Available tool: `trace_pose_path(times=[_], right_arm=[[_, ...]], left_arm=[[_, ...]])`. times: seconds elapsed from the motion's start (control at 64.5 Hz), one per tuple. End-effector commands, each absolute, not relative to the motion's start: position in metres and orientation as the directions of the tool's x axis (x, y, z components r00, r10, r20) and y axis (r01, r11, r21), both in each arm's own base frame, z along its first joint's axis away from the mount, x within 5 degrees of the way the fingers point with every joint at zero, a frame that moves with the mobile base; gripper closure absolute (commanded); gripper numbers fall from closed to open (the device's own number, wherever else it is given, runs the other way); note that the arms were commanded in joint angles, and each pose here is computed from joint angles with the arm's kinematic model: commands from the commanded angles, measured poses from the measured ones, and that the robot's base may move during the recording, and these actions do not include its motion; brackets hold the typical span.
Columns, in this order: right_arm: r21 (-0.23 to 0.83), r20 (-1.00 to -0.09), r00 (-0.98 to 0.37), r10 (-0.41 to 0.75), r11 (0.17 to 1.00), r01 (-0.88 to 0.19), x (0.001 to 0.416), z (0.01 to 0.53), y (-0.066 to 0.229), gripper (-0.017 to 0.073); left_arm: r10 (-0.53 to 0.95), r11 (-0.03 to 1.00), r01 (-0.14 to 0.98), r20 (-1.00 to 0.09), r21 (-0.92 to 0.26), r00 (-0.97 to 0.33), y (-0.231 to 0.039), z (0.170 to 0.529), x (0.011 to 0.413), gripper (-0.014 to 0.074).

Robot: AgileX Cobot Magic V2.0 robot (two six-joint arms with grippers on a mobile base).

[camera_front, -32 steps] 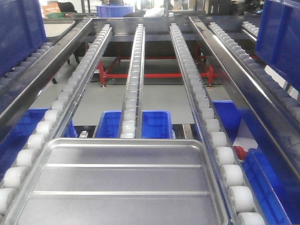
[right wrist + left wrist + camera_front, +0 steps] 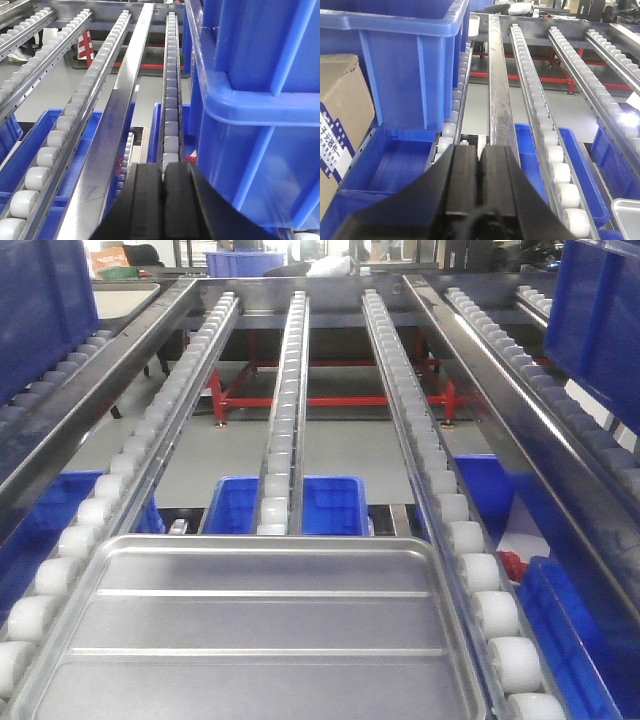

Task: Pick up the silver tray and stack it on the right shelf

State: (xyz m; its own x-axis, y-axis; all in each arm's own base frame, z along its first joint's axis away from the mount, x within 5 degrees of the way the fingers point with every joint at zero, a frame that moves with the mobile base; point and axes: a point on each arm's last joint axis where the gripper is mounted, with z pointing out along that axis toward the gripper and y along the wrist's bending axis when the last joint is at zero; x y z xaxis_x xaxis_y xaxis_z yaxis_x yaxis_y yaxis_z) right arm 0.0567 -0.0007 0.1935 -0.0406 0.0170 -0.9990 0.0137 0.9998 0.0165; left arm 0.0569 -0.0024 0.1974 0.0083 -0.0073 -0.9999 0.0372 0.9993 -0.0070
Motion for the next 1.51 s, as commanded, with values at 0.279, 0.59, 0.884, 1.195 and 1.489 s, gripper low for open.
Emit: trace_pose_path(times=[0.279,0.59,0.884,1.195,1.489], right_arm=[[0.078,-0.979,0.187,0.079,0.997,-0.008,0.052,0.228,0.0,0.0504],[0.095,-0.956,-0.285,0.075,0.994,-0.056,0.073,0.269,0.006,0.0504],[0.174,-0.7,-0.712,0.047,0.979,-0.108,0.114,0.286,0.026,0.0504],[0.294,-0.551,-0.82,0.153,0.956,-0.019,0.15,0.272,0.039,0.0499],[0.362,-0.525,-0.822,0.22,0.932,0.018,0.187,0.262,0.069,0.0485]], left_arm=[[-0.011,0.999,0.048,-0.997,-0.008,0.075,-0.003,0.227,0.051,0.0693],[0.039,0.995,0.098,-0.976,0.018,-0.214,-0.007,0.288,0.047,0.0693],[0.063,0.987,0.151,-0.743,-0.052,-0.666,-0.014,0.306,0.075,0.0694],[-0.068,0.952,0.144,-0.642,-0.271,-0.763,-0.029,0.295,0.103,0.0687],[-0.155,0.974,-0.013,-0.624,-0.226,-0.766,-0.018,0.287,0.126,0.0687]])
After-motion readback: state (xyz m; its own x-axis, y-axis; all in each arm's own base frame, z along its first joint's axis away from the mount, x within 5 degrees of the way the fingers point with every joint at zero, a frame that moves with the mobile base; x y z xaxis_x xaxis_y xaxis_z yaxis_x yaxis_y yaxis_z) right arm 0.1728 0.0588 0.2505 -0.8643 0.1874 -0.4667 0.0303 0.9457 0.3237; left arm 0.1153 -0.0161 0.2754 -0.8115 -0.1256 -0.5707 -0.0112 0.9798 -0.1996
